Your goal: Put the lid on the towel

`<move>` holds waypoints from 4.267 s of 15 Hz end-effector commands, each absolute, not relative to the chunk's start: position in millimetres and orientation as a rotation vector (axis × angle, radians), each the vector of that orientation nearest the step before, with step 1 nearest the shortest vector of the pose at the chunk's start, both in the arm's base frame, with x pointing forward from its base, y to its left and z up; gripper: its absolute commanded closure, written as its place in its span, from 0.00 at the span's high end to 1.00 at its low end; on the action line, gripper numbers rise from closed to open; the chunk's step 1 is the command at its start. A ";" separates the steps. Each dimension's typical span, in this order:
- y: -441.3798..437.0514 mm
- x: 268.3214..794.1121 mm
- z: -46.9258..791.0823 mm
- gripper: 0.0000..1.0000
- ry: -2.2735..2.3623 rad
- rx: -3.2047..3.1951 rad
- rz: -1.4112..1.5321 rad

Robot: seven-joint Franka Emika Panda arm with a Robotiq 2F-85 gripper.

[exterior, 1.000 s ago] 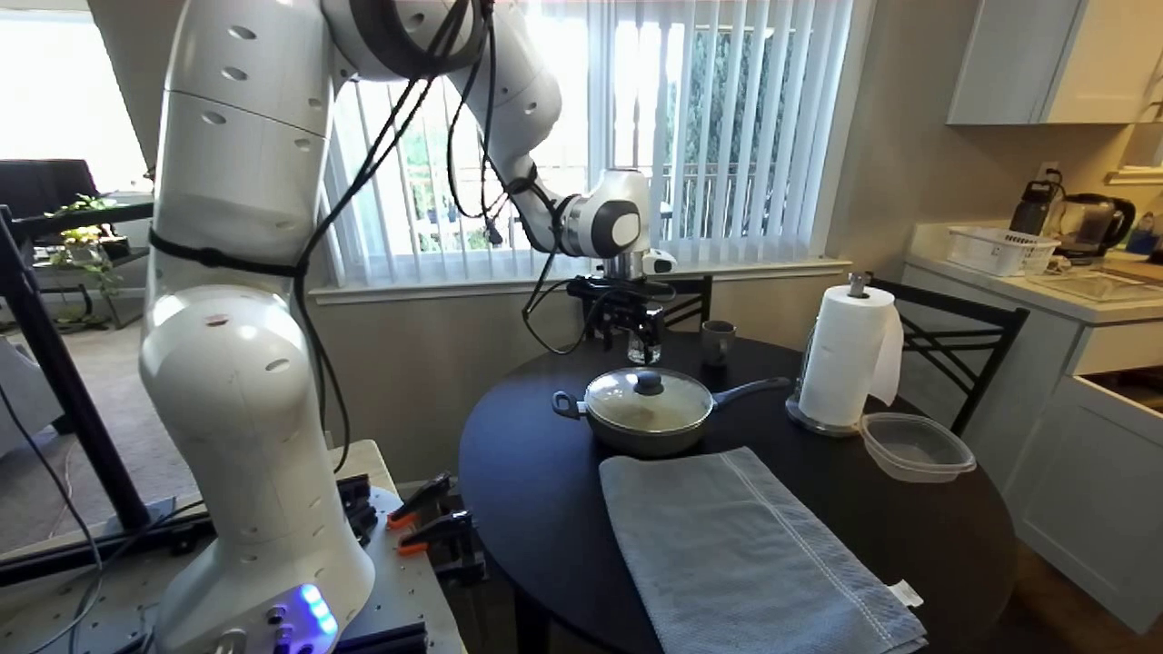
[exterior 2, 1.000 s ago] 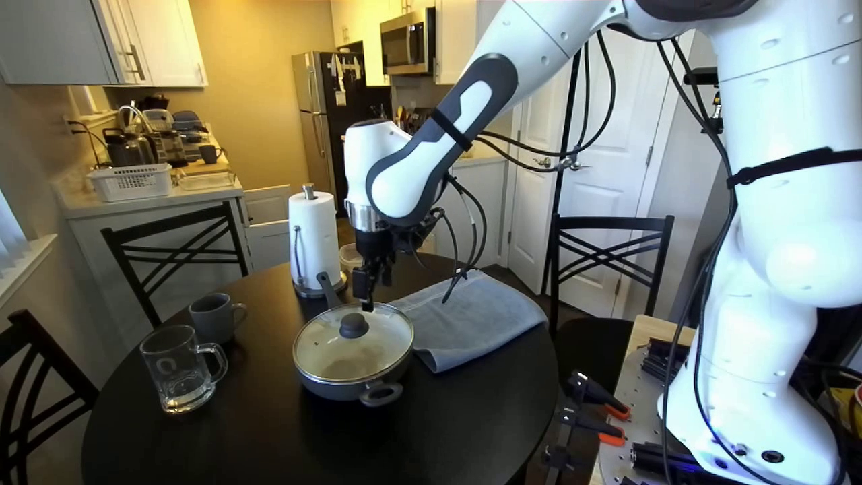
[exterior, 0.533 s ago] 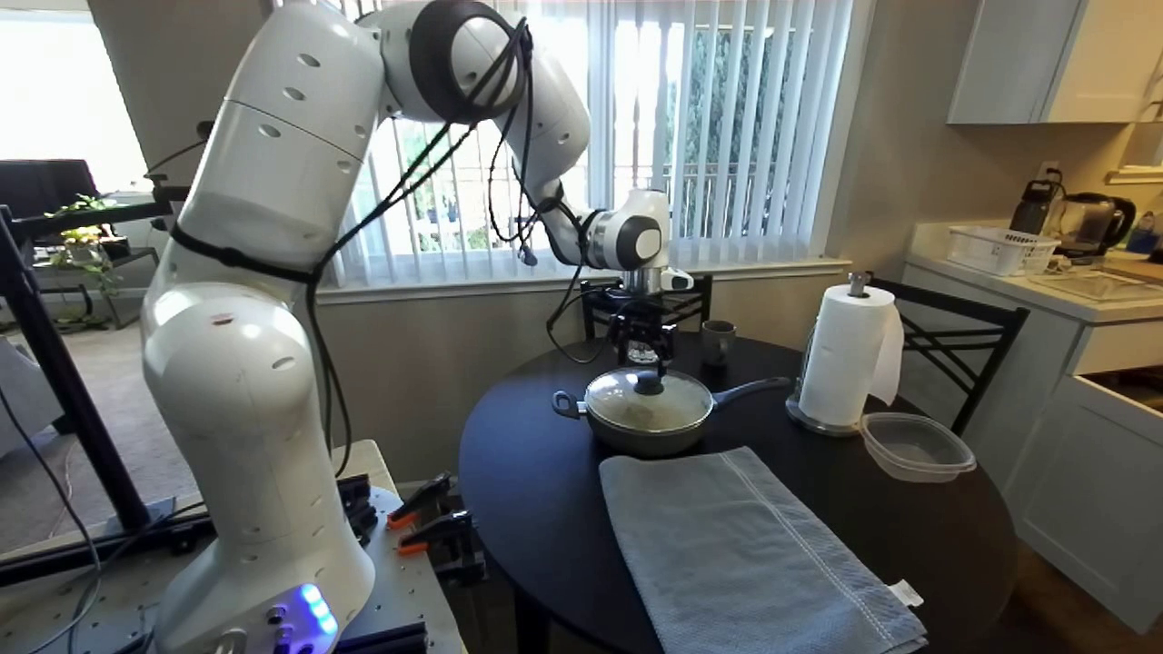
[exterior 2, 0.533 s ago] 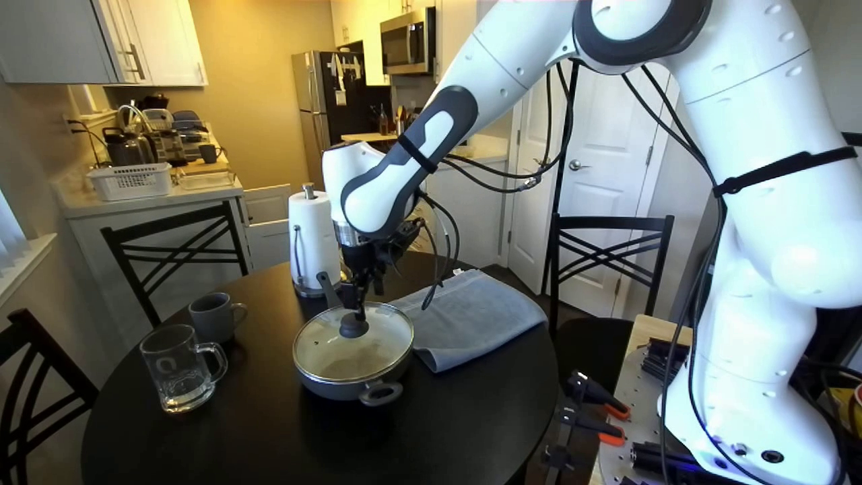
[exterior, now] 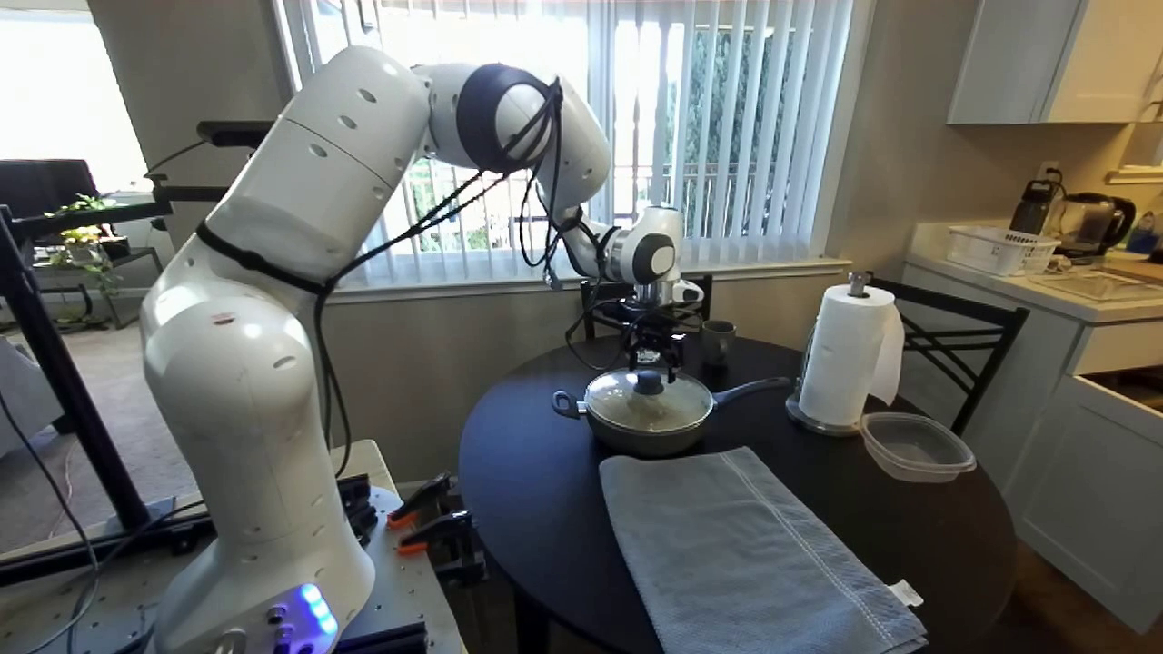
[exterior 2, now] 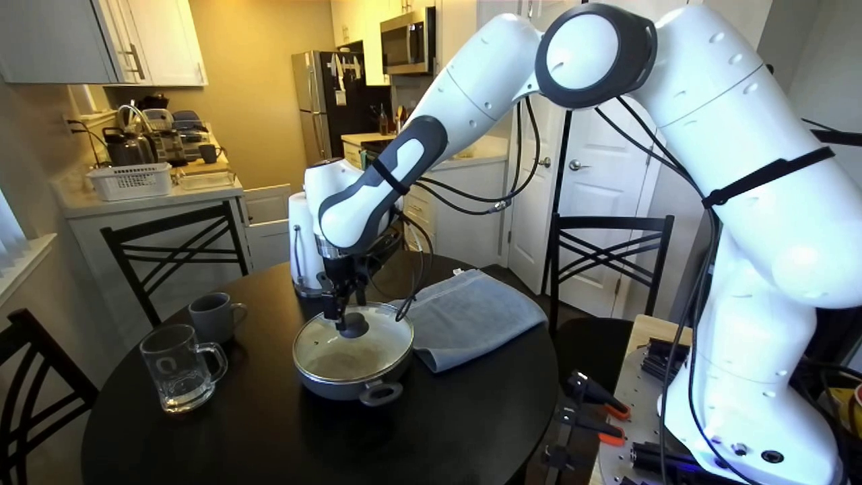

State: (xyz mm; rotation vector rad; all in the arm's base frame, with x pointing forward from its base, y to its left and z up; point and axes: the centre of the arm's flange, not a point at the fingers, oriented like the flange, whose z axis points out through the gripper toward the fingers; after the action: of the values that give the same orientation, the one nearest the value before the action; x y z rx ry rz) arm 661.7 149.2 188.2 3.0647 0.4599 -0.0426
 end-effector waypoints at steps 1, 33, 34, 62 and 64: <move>154.2 674.9 185.7 1.00 0.475 3.075 -0.077; 135.8 648.3 201.9 0.32 0.258 3.188 -0.157; 138.1 645.8 208.8 0.32 0.265 3.187 -0.149; -116.6 537.8 256.0 0.32 -0.518 3.126 0.058; -135.3 545.0 233.2 0.32 -0.594 3.178 0.070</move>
State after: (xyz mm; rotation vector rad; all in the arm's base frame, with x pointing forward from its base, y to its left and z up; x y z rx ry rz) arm 533.1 -114.6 254.2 3.1123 -0.5388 0.0116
